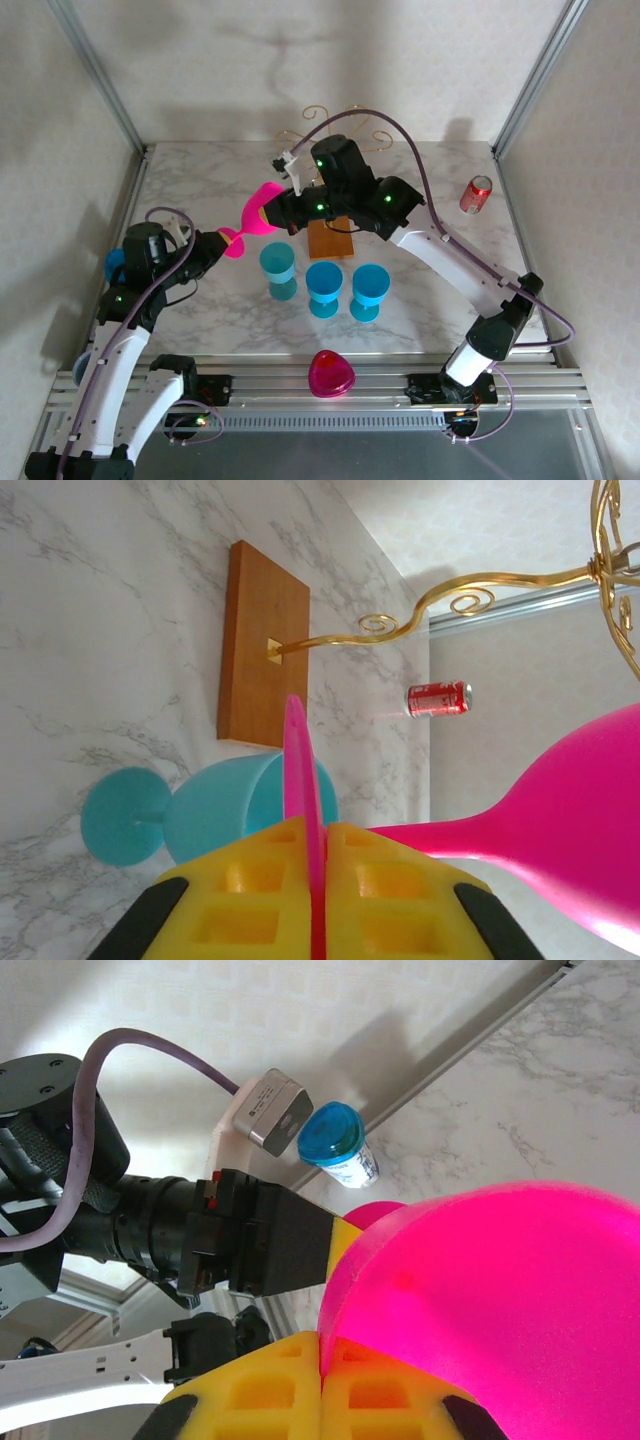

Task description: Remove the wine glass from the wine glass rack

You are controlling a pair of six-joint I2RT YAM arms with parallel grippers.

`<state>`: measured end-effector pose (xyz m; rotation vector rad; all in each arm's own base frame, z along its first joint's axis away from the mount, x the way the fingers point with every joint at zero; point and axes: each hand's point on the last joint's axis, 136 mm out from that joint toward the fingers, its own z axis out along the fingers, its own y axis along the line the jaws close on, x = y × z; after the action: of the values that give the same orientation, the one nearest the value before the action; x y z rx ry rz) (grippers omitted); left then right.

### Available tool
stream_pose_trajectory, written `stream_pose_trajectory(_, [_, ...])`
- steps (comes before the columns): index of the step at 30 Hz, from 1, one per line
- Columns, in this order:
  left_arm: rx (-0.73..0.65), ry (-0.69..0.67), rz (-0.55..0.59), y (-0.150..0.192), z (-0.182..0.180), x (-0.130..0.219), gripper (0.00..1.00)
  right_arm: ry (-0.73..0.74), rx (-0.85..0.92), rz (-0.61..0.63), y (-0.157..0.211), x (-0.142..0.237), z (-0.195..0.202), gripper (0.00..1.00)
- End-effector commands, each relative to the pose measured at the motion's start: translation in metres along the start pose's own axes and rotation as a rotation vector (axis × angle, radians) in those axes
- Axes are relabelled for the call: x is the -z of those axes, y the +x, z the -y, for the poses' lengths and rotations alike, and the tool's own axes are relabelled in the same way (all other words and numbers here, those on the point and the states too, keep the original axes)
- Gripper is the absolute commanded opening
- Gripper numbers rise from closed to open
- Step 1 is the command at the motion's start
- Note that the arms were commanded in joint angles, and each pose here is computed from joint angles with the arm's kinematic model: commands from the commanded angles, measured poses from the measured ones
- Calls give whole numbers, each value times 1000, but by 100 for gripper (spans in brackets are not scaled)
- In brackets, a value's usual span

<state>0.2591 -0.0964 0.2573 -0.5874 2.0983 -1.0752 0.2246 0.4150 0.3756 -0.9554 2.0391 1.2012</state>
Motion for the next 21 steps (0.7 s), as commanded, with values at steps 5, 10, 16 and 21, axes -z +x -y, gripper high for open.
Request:
stream_pose_trajectory(5, [1, 15, 68, -14, 10, 7, 33, -4, -27, 38, -1, 14, -7, 0])
stream_pose_trajectory(10, [2, 15, 72, -15, 10, 7, 36, 0, -29, 48, 0, 23, -11, 0])
stream_pose_trajectory(16, [-8, -7, 92, -19, 7, 7, 39, 17, -40, 56, 5, 41, -16, 0])
stream_pose_trajectory(21, [-25, -19, 110, -24, 7, 7, 39, 59, -47, 52, 17, 64, -21, 0])
